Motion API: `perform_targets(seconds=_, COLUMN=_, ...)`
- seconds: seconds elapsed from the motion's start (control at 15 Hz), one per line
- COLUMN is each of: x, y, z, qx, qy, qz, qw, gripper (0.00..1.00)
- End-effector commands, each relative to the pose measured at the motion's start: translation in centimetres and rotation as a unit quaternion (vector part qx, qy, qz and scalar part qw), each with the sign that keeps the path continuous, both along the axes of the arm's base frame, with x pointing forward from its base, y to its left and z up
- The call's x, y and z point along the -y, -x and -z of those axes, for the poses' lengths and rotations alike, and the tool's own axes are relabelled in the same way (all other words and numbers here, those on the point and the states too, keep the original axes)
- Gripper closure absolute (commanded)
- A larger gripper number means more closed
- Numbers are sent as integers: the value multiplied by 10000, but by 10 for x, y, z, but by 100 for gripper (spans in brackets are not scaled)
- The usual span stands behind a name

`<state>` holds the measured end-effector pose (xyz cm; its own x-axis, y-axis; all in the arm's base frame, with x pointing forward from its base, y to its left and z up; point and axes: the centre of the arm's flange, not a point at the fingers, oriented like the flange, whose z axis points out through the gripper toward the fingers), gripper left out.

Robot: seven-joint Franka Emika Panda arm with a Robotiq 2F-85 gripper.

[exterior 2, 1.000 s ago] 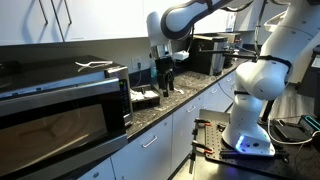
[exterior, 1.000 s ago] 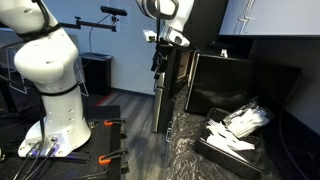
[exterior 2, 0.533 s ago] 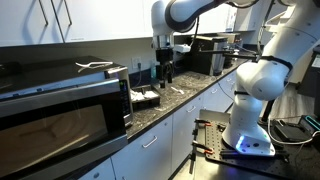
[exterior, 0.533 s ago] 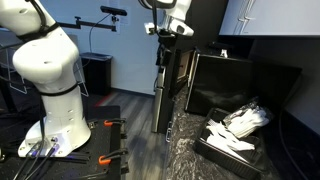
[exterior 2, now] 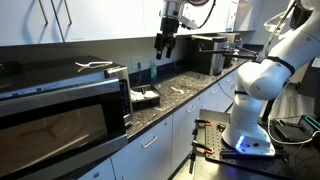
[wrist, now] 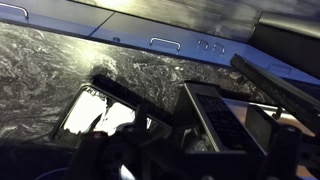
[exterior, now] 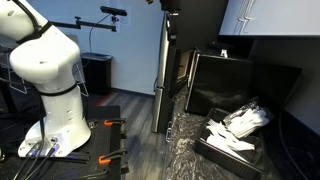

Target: Pick up the white fork from the top of the microwave and place it on the black cutlery tray

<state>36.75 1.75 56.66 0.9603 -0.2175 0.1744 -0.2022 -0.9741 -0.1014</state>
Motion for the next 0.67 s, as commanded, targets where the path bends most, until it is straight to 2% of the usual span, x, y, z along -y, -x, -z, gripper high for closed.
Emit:
perform_targets(seconds=0.0, x=10, y=-20, z=-18, qx=157, qy=-90, qz=243, qw=9995, gripper=0)
perform_targets(seconds=0.07, x=7, y=-3, z=-12, qx=124, qy=-20, qz=113, qw=9999, gripper=0)
perform_targets(seconds=0.6, x=11, y=-13, z=-12, qx=102, qy=-41, qz=159, qw=9998, gripper=0)
